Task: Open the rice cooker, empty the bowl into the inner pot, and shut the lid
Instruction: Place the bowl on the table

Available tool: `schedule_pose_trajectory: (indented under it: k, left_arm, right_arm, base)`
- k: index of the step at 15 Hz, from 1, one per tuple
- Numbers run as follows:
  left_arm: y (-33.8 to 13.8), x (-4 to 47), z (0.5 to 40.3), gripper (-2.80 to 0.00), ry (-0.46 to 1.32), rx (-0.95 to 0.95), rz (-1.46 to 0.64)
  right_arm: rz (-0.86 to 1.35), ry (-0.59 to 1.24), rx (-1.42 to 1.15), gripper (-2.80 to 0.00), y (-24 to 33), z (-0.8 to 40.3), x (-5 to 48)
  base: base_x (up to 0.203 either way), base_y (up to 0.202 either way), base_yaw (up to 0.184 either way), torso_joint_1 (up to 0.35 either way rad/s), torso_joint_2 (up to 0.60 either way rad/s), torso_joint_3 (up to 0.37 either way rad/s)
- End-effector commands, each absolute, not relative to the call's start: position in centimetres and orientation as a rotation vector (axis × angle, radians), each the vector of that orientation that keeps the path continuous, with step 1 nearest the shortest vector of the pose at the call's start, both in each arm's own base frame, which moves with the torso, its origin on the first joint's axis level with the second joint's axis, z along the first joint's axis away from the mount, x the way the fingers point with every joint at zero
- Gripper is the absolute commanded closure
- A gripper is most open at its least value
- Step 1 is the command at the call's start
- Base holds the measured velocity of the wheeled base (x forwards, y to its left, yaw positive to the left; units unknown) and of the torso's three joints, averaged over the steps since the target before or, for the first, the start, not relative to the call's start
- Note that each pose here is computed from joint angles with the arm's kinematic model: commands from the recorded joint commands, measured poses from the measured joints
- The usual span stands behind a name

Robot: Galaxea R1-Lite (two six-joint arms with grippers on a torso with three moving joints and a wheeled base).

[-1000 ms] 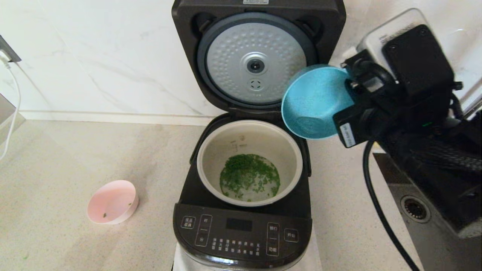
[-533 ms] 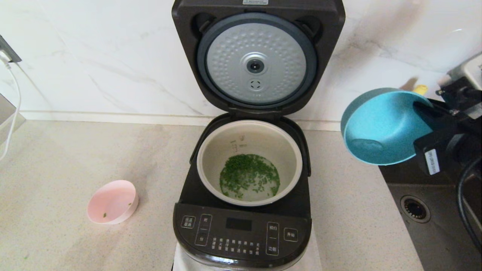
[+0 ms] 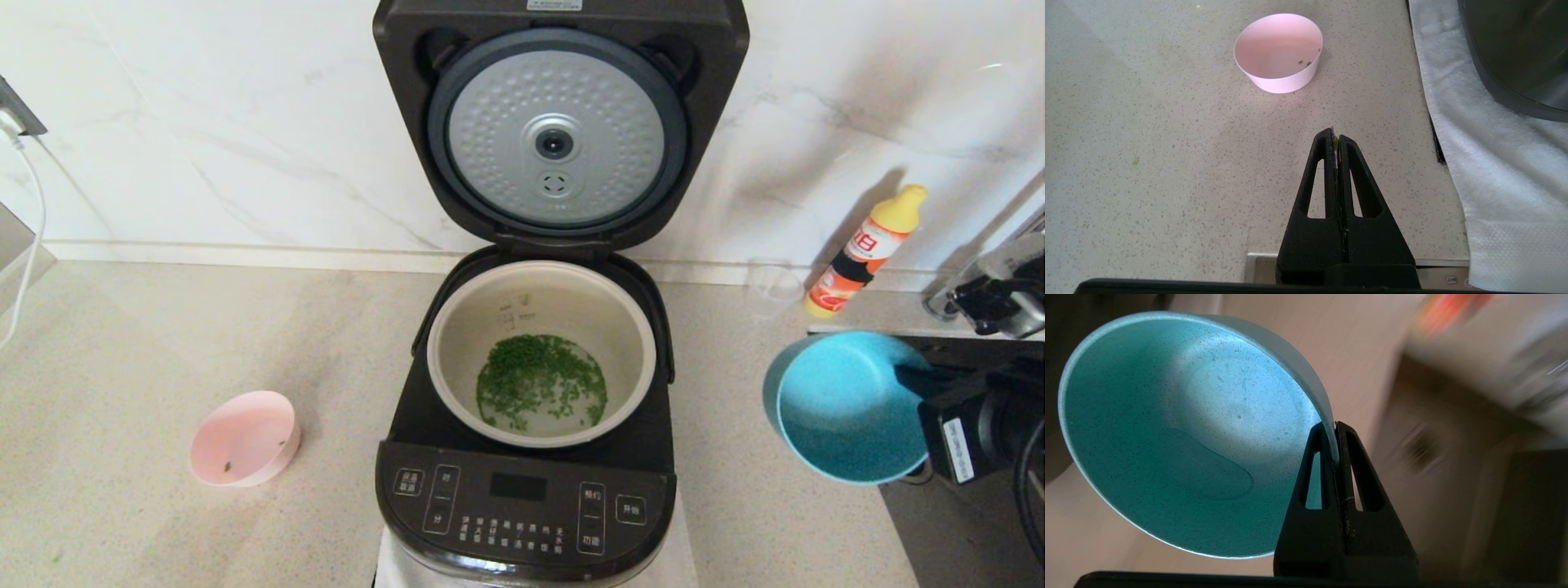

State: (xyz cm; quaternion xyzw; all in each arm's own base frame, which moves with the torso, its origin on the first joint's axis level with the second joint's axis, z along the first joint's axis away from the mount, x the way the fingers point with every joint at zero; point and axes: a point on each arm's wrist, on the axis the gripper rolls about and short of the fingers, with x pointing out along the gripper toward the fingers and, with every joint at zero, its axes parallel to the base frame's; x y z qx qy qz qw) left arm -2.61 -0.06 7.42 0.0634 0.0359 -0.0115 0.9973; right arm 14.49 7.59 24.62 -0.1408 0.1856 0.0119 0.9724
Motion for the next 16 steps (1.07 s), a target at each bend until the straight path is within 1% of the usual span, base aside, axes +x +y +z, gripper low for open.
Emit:
schedule_pose_trajectory:
  k: [1, 3, 4, 9, 16]
  left_arm:
    - [-0.1, -2.6, 7.4, 0.0, 0.074, 0.128, -0.023]
    - [-0.1, -2.6, 7.4, 0.0, 0.074, 0.128, -0.023]
    - [-0.1, -2.6, 7.4, 0.0, 0.074, 0.128, -0.023]
    - [-0.1, -2.6, 7.4, 0.0, 0.074, 0.128, -0.023]
    - [-0.1, -2.6, 7.4, 0.0, 0.074, 0.128, -0.023]
  right_arm:
    - [0.087, 0.554, -0.113, 0.0, 6.3, 22.9, 14.5]
    - [0.112, 0.638, 0.009, 0.0, 5.2, 21.6, 14.5]
    - [0.1, 0.681, 0.023, 0.0, 4.8, 20.6, 14.5]
    - [0.016, 0.847, 0.035, 0.0, 3.6, 15.7, 14.9]
    - [-0.051, 0.983, 0.018, 0.0, 3.3, 10.9, 17.0]
  base:
    - [0.0, 0.0, 0.0, 0.0, 0.0, 0.0]
    - [0.0, 0.0, 0.0, 0.0, 0.0, 0.0]
    - [0.0, 0.0, 0.0, 0.0, 0.0, 0.0]
    - [0.0, 0.0, 0.0, 0.0, 0.0, 0.0]
    - [0.0, 0.0, 0.0, 0.0, 0.0, 0.0]
